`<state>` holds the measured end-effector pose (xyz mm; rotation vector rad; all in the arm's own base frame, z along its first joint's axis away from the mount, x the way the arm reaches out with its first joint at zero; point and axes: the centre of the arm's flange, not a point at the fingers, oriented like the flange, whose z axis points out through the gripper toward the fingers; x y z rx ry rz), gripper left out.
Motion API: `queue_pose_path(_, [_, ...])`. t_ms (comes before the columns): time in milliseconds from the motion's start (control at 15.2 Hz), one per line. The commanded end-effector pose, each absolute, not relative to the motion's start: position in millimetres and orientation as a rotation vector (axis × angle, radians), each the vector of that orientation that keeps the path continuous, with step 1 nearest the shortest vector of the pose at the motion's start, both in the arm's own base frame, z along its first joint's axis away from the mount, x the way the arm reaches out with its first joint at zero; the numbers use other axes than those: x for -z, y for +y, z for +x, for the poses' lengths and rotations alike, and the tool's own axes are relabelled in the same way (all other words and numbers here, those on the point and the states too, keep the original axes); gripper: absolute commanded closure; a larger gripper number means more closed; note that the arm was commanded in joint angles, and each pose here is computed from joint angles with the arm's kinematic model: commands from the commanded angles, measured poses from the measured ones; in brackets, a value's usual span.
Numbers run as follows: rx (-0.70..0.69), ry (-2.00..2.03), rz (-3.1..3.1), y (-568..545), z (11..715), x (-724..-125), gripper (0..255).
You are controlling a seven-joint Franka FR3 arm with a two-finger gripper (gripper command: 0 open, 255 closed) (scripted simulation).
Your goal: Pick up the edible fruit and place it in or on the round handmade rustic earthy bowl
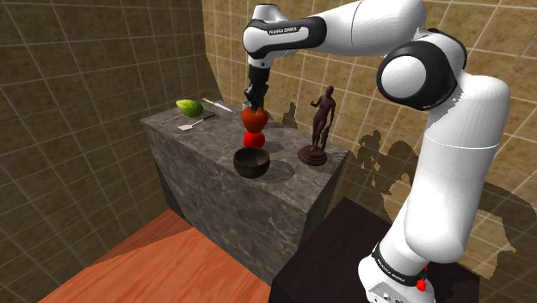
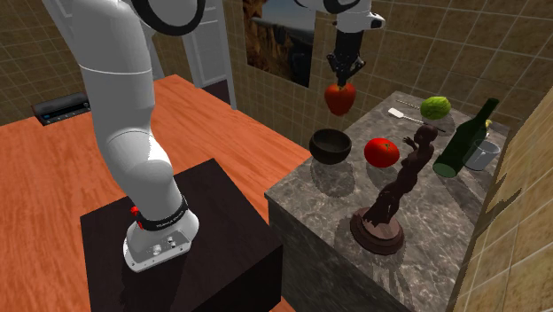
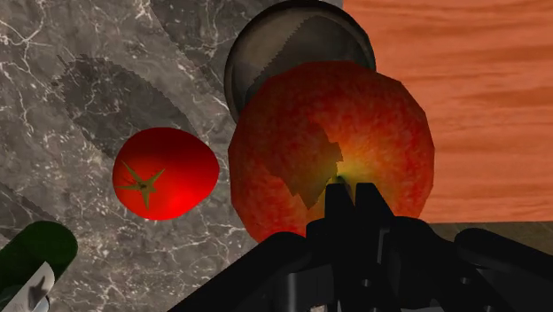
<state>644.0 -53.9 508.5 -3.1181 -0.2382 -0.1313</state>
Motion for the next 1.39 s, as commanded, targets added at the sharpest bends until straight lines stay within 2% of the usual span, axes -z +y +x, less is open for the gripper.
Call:
queue_pose_path(0, [0.132, -0.238, -3.118, -53.5, 645.3, -499.8, 255])
queue_pose_path(1320, [0.132, -0.238, -3.118, -53.5, 645.4, -394.2, 255])
